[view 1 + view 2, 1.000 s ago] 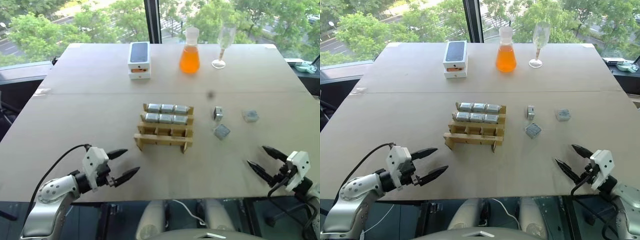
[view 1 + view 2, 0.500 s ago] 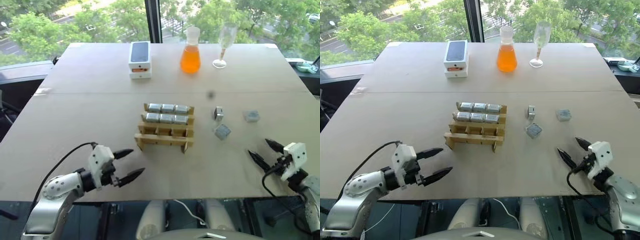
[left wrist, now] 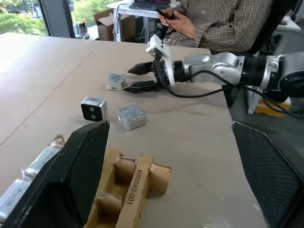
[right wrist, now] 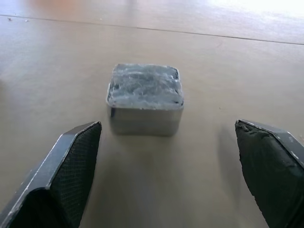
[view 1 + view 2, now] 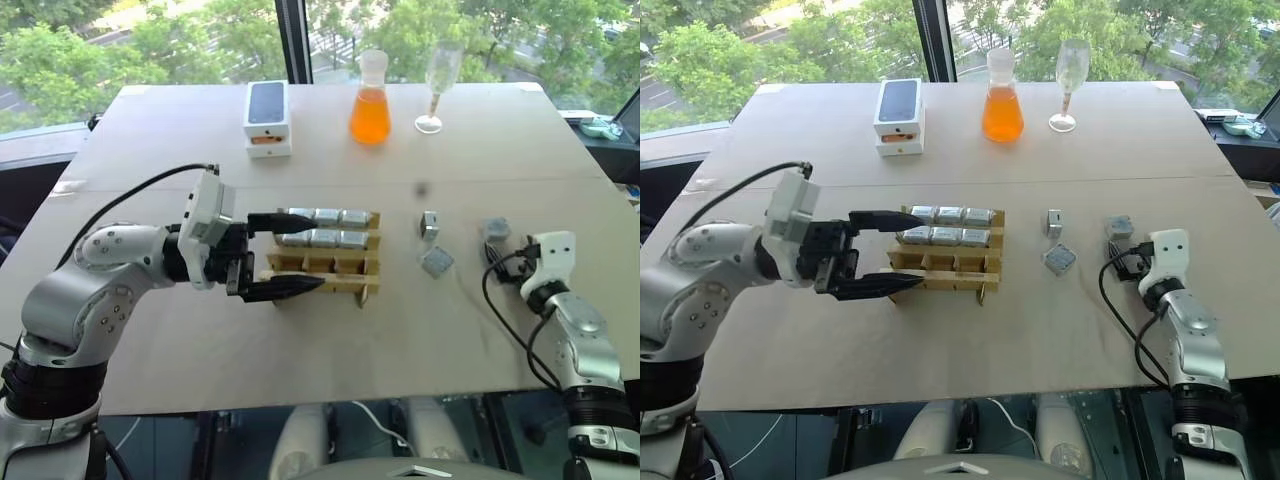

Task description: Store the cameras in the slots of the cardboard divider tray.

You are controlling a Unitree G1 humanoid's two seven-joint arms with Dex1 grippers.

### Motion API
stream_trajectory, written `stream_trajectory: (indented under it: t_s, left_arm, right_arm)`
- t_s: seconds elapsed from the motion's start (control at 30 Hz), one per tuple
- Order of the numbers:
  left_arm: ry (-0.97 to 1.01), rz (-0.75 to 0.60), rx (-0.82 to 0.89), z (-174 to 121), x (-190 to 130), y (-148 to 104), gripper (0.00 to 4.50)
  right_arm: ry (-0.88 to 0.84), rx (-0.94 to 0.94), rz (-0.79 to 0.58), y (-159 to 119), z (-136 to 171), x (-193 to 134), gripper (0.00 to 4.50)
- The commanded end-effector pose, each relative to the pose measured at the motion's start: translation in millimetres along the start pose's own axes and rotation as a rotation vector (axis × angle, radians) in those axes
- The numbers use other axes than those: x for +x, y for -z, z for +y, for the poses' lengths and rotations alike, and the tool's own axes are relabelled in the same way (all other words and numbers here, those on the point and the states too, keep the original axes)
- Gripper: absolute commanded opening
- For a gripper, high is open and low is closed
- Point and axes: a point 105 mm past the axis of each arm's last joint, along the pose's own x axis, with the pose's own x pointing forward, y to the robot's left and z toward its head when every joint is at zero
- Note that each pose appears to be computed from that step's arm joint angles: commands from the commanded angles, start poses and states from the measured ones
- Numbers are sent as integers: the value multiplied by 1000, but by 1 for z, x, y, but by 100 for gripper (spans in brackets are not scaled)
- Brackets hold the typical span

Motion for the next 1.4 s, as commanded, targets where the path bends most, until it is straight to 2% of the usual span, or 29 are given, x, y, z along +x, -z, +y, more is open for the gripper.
stream_trajectory:
  t_s: [0.03,0.13,0.37,0.47,0.5,0.53,0.6,0.77,0.87,1.0,1.13,1.23,1.4]
  left_arm:
    - [12,56,45,4,-1,2,429]
    - [-20,94,66,12,1,11,429]
    - [-37,70,49,16,0,13,429]
    - [-56,34,46,19,0,9,441]
    - [-61,26,43,20,0,9,441]
    - [-69,24,42,20,0,9,441]
    - [-103,20,43,25,0,8,441]
    - [-170,-23,-31,31,5,5,441]
    - [-250,-11,-54,40,10,8,441]
    - [-240,-68,-128,48,15,2,441]
    - [-254,-99,-141,67,21,-6,441]
    - [-239,-72,-143,76,27,-8,441]
    - [-170,-43,-120,75,34,-8,441]
  right_arm:
    - [-7,-11,-25,-5,7,10,450]
    - [-8,-23,-22,-2,7,14,450]
    - [-45,-35,-36,-6,14,19,450]
    - [-41,-37,-43,-7,11,20,357]
    - [-38,-38,-44,-7,10,20,304]
    - [-39,-36,-45,-7,10,19,276]
    - [-34,-36,-47,-7,9,19,187]
    - [-72,-73,-93,-20,13,18,185]
    - [-107,-175,-221,-50,20,17,185]
    - [-256,-416,-393,-85,54,12,185]
    - [-485,-688,-609,-120,107,0,185]
    - [-668,-949,-719,-128,146,-10,185]
    - [-844,-1177,-855,-132,184,-21,185]
